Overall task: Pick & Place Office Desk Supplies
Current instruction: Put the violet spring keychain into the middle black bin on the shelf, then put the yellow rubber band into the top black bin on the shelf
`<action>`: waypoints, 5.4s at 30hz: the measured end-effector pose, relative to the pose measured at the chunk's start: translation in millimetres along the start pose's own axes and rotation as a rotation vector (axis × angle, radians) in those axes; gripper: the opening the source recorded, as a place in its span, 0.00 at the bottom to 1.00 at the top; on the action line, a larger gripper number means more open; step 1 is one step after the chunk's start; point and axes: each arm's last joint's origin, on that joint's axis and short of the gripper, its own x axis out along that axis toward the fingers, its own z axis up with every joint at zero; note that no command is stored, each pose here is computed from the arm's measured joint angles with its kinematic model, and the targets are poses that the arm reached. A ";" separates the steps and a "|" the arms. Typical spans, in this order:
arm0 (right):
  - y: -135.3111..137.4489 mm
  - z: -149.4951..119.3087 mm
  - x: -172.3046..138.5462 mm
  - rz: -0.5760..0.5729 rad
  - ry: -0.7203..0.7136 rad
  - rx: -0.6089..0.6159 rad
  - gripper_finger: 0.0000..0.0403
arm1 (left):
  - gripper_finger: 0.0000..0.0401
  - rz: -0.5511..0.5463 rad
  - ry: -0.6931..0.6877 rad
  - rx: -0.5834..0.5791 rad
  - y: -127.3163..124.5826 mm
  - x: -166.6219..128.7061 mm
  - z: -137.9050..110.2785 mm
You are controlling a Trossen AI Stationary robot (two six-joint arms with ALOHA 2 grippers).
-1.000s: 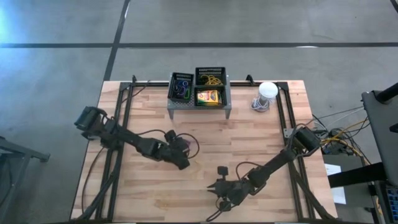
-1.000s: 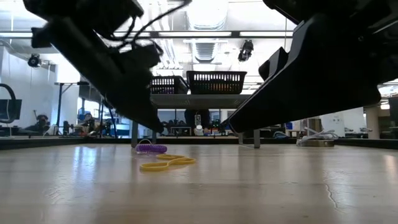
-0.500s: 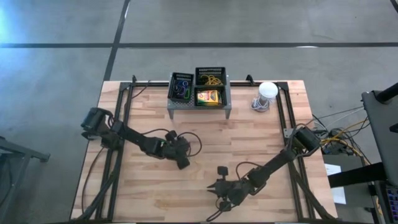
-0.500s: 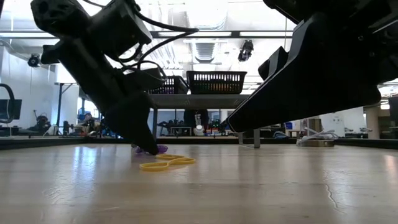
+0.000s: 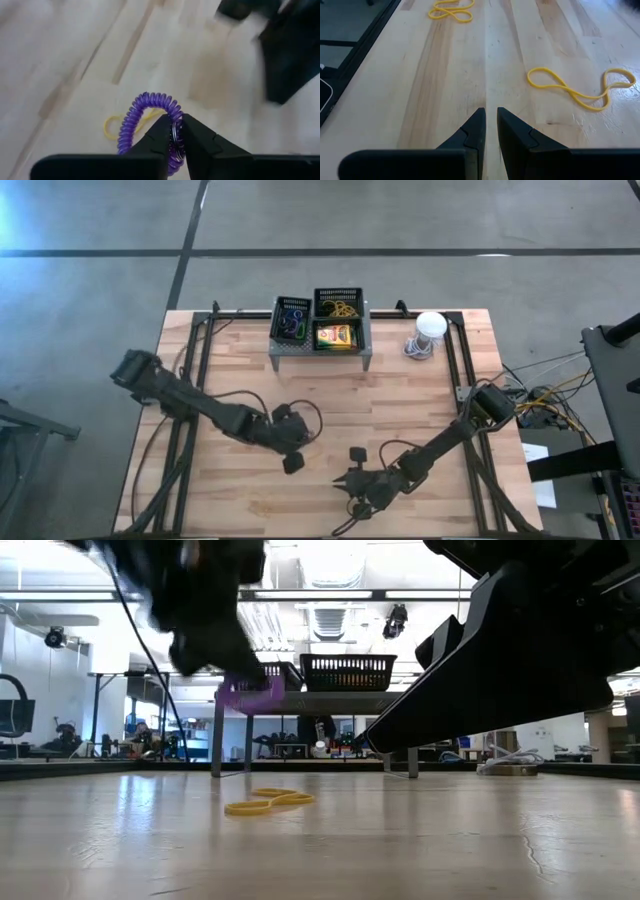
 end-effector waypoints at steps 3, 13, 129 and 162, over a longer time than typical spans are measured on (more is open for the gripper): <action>-0.4 0.1 0.3 -0.001 -0.001 0.001 0.11 | 0.10 -0.011 -0.042 -0.035 -2.9 -24.8 23.6; -2.0 2.2 1.7 -0.002 -0.014 0.000 0.11 | 0.10 0.240 -0.194 -0.150 79.6 -92.7 122.0; -126.9 13.9 66.1 0.205 0.148 -0.179 0.33 | 0.39 -0.027 -0.529 -0.230 -10.3 -92.9 -130.9; -94.9 144.7 -91.5 0.168 -0.297 -0.090 0.02 | 0.40 0.102 -0.650 -0.330 -11.6 -42.7 -130.2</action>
